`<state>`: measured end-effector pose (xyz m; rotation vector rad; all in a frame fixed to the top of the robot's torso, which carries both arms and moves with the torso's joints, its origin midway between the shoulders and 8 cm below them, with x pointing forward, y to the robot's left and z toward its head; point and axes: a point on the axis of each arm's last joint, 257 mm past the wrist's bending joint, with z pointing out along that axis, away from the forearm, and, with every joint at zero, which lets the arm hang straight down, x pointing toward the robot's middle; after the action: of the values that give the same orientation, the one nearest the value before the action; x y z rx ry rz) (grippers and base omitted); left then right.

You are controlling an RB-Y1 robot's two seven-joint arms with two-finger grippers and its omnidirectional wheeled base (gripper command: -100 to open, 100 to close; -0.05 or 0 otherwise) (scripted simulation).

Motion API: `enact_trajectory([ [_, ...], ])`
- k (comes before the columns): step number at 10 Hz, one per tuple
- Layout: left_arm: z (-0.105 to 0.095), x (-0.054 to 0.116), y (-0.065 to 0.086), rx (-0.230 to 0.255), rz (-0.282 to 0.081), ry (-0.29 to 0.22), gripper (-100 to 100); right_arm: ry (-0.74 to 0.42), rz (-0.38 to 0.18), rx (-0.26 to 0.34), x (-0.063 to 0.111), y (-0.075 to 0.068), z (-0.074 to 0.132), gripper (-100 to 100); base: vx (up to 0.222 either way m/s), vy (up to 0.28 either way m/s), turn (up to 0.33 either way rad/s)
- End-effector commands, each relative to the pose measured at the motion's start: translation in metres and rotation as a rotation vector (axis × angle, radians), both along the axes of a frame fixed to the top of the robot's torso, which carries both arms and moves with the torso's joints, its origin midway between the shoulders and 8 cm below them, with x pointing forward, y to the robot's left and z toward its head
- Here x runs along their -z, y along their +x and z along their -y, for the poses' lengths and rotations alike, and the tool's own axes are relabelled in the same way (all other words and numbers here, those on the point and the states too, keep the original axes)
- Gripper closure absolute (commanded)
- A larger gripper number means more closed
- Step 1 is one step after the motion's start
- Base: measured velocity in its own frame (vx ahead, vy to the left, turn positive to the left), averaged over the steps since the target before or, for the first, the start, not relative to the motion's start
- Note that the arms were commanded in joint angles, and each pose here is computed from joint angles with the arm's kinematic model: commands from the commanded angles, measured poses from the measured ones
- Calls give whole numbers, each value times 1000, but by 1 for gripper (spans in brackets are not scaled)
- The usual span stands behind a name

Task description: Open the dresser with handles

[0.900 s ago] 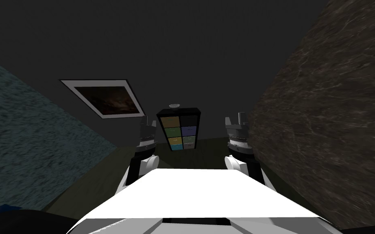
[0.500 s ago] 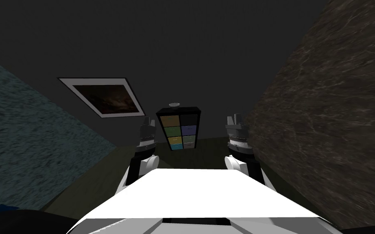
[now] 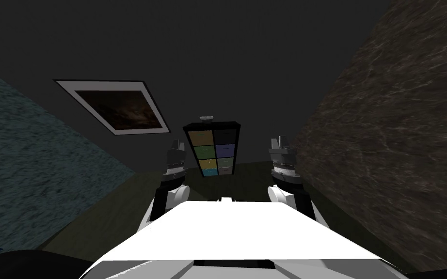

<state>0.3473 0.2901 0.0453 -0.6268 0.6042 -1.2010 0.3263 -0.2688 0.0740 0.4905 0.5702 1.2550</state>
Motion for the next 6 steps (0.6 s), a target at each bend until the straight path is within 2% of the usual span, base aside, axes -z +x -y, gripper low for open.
enact_trajectory([
  [1, 3, 4, 3, 13, -12, 31, -100, 0, 0, 0, 0, 0, 0, 0, 17, -9, -4],
  [6, 8, 32, 19, 37, -76, 112, -100, 0, -1, 0, 0, 0, 0, 0, 44, -43, -8],
])
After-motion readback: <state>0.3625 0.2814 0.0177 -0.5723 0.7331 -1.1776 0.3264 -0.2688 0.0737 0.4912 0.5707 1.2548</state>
